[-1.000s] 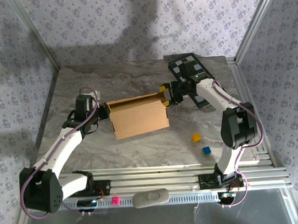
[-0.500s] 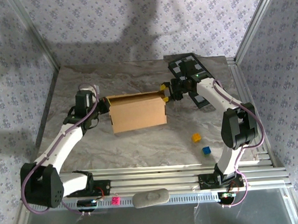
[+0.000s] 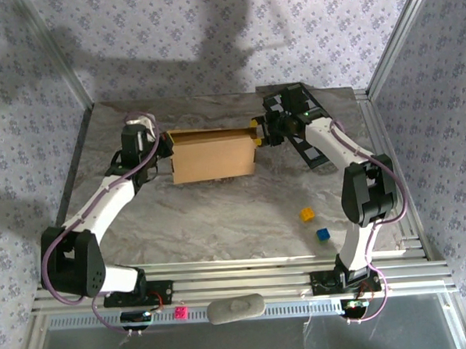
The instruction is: Fold the paper box
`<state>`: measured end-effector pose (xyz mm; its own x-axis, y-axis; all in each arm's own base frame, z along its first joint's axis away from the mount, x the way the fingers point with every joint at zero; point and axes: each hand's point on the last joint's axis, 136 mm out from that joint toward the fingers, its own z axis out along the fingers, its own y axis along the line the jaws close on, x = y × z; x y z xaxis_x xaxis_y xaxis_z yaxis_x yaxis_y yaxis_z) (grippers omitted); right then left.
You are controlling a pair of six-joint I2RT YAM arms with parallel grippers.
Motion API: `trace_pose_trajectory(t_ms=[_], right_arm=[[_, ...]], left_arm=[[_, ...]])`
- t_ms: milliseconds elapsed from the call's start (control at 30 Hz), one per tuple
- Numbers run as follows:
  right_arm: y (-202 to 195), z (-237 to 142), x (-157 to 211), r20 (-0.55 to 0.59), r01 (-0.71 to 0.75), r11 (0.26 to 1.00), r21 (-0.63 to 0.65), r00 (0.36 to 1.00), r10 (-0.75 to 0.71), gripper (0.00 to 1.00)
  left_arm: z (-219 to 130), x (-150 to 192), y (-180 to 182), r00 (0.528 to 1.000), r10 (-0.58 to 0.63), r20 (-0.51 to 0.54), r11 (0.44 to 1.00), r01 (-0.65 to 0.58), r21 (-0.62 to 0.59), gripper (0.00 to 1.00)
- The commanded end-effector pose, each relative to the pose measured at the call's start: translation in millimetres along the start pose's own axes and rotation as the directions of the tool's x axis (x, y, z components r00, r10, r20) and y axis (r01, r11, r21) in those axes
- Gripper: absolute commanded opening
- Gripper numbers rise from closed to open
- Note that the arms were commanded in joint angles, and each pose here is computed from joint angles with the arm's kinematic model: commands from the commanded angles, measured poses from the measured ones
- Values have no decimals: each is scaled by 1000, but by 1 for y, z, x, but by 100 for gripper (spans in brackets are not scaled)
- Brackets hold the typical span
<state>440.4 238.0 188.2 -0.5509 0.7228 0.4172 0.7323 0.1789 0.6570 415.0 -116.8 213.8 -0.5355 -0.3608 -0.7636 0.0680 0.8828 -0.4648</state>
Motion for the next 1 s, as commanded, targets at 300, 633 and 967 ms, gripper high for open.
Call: trace_pose_trajectory(t_ms=[300,633,967], right_arm=[[-30,6,1,27,9,1000,23,1000,-10,45],[-37,4,4,26,5,999,34,1000,-6,44],[-41,3,4,28,4,999,37,1000,-5,43]], left_arm=[[-29,14,-9,999,50,4,996,-51,68,16],[-39,16,-13,999,26,-20,997,-25,75,28],[-72,10,-20,993,-100,-61,993,104,55,50]])
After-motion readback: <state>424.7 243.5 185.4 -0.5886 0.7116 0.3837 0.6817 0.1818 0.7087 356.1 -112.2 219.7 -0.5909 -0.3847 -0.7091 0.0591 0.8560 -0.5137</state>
